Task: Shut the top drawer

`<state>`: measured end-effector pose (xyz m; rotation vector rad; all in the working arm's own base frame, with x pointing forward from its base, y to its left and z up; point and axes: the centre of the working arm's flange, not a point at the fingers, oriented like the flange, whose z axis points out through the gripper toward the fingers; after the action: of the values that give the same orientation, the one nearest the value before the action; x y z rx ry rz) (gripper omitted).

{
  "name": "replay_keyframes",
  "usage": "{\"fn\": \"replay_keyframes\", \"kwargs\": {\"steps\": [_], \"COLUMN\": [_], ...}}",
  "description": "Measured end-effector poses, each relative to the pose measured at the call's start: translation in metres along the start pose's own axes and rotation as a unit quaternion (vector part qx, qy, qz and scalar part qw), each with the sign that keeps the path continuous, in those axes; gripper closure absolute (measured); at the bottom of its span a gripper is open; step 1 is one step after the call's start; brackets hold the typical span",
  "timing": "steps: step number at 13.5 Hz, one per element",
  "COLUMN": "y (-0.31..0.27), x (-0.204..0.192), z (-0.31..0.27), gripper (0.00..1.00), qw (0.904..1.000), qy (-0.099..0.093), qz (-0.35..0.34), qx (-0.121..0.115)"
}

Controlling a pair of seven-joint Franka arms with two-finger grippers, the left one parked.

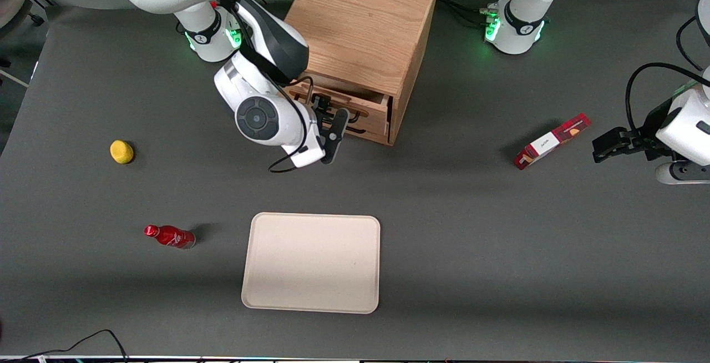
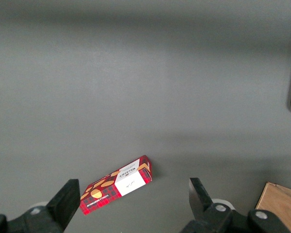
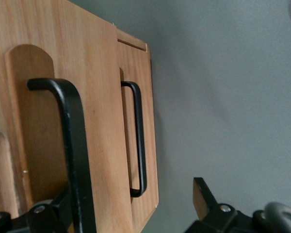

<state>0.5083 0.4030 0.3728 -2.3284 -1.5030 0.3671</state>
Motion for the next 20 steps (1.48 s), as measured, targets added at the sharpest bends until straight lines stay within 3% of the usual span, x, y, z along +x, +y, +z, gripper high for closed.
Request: {"fn": "replay_keyframes", "kwargs": {"steps": [11,15,20], "y": [-0.026,-0.032,-0.048], "x": [-0.002,-0.005,-0.009], "z": [0.004,-0.02,-0.06], "gripper": [0.0,0.0,0.0], "qw": [0.9999,0.9996,0.9991], "qy": [-0.001,0.027,0.041], "qz": [-0.006,0.004,0.007], "qx": [-0.01,0.001,0.008]}}
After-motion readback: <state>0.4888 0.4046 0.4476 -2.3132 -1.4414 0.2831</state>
